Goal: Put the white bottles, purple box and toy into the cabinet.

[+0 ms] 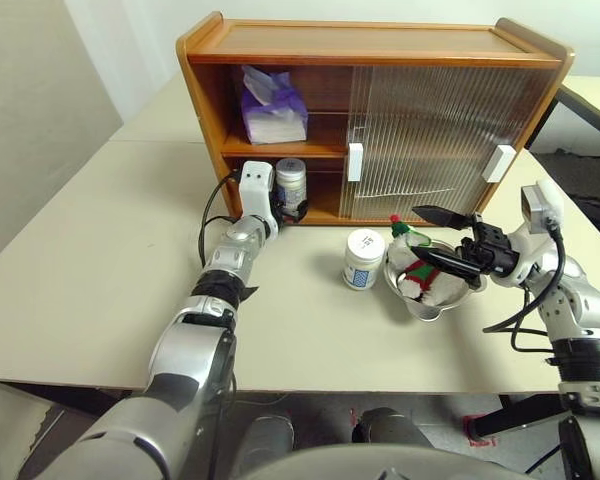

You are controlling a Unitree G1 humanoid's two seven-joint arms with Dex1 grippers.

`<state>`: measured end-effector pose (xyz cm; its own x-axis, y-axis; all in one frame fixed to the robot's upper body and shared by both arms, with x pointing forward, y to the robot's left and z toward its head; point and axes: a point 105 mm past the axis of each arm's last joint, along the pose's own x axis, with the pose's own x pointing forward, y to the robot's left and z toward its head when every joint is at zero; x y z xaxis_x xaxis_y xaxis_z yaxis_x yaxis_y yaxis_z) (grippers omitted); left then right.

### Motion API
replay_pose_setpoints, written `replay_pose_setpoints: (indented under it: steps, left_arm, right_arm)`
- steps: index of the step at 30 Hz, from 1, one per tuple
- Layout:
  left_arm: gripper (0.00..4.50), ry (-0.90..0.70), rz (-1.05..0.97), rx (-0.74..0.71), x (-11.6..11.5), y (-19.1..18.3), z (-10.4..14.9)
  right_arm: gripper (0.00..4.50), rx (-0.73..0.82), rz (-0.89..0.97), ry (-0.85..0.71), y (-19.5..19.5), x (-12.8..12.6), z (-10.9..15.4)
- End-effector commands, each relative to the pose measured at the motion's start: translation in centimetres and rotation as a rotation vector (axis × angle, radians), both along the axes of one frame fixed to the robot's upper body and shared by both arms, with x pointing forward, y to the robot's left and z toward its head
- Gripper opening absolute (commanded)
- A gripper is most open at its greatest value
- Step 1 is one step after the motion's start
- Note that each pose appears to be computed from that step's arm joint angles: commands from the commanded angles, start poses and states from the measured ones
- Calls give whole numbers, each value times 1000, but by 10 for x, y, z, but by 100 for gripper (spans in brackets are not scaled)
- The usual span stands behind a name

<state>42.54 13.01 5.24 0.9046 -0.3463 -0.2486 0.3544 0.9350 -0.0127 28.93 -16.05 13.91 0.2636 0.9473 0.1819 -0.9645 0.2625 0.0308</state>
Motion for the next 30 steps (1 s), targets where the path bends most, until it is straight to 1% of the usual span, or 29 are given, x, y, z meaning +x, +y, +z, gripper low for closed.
replay_pose_setpoints:
  steps: [1,6,14,15,16,20,22,23,26,27,30]
  left_arm:
    - [448,6,-10,14,-8,3,-4]
    - [448,0,15,40,-16,15,-3]
    - [448,-45,74,53,-22,32,10]
    - [407,-54,89,51,-22,36,12]
    - [386,-60,100,49,-22,38,14]
    - [246,-63,113,66,-19,41,15]
    - [163,-65,118,69,-16,41,16]
    - [136,-69,126,67,-15,41,17]
    - [23,-67,131,72,-11,40,18]
    - [3,-65,130,75,-10,40,18]
    - [3,-65,122,106,-5,38,18]
  right_arm:
    - [450,-13,13,-2,4,1,-2]
    - [450,-12,18,0,5,2,-3]
    - [450,-10,21,-1,6,3,-3]
    - [450,-11,22,-1,6,2,-3]
    - [450,-12,23,-1,6,3,-4]
    - [450,-12,24,-2,6,3,-3]
    - [450,-14,23,-2,6,3,-3]
    - [450,-15,23,-3,6,3,-4]
    - [450,-17,22,-3,6,3,-4]
    - [450,-16,22,-3,6,3,-4]
    - [450,-17,22,-3,6,3,-4]
